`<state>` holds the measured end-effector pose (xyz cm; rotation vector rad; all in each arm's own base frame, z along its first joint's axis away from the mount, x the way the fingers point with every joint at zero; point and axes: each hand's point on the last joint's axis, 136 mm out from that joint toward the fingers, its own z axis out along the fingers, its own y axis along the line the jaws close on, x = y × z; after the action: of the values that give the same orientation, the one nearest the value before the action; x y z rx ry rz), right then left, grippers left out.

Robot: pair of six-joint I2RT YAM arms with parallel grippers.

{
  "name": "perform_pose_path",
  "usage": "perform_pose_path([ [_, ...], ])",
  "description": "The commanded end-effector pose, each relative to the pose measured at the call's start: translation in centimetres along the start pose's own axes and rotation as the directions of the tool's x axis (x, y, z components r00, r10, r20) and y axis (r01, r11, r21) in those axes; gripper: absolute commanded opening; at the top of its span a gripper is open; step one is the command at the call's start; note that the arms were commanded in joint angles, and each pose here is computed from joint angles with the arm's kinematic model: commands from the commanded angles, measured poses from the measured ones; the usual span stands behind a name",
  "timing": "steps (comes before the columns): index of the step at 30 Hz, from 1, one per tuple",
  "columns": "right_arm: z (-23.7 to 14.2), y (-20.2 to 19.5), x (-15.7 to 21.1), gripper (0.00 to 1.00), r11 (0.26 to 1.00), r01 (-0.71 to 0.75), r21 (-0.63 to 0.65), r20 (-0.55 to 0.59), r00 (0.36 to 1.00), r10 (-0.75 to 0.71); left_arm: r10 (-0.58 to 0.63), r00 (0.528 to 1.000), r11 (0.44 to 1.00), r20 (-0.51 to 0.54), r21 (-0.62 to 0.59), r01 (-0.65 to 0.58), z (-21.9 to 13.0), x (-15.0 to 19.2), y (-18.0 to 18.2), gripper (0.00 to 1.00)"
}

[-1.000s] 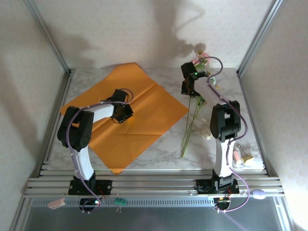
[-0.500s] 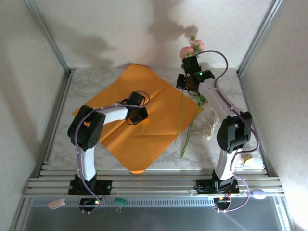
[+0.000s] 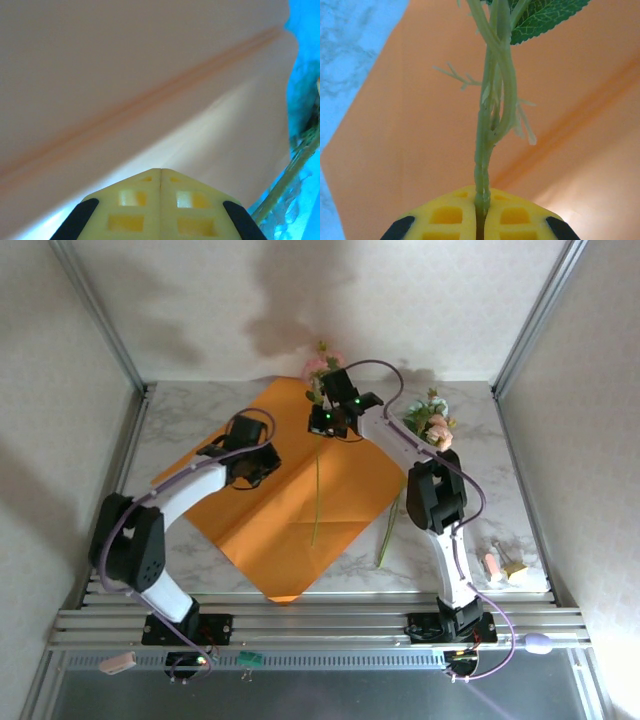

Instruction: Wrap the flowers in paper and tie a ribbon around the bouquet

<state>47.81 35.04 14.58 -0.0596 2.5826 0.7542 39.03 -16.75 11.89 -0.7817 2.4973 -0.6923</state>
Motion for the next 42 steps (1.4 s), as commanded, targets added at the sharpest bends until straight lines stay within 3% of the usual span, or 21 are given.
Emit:
perform_pose_path([
  [1,0.6,4.5,-1.4,0.00,0.989,-0.001,-0.149,0.030,1.000,0.006,-0.080,0.990,0.992,-0.113,-0.106,0.068,2.2,3.6,6.0,0.00],
  [15,7.0,9.1,-1.2,0.00,0.946,-0.076,-0.315,-0.001,0.997,0.080,-0.148,0.973,0.979,-0.178,-0.163,0.119,2.4,9.6,13.5,0.00],
  [25,11.5,6.7,1.5,0.00,0.964,-0.069,-0.256,-0.063,0.997,0.055,-0.094,0.983,0.978,-0.155,-0.200,0.062,2.7,8.4,13.6,0.00],
  [38,12.6,2.7,2.9,0.00,0.989,-0.032,-0.145,-0.122,0.992,0.014,-0.051,0.986,0.975,-0.161,-0.222,0.014,3.3,7.7,13.2,0.00],
  [42,12.8,2.4,3.2,0.04,0.992,-0.021,-0.126,-0.136,0.991,0.004,-0.047,0.985,0.974,-0.168,-0.227,0.007,3.3,7.9,13.4,0.00],
])
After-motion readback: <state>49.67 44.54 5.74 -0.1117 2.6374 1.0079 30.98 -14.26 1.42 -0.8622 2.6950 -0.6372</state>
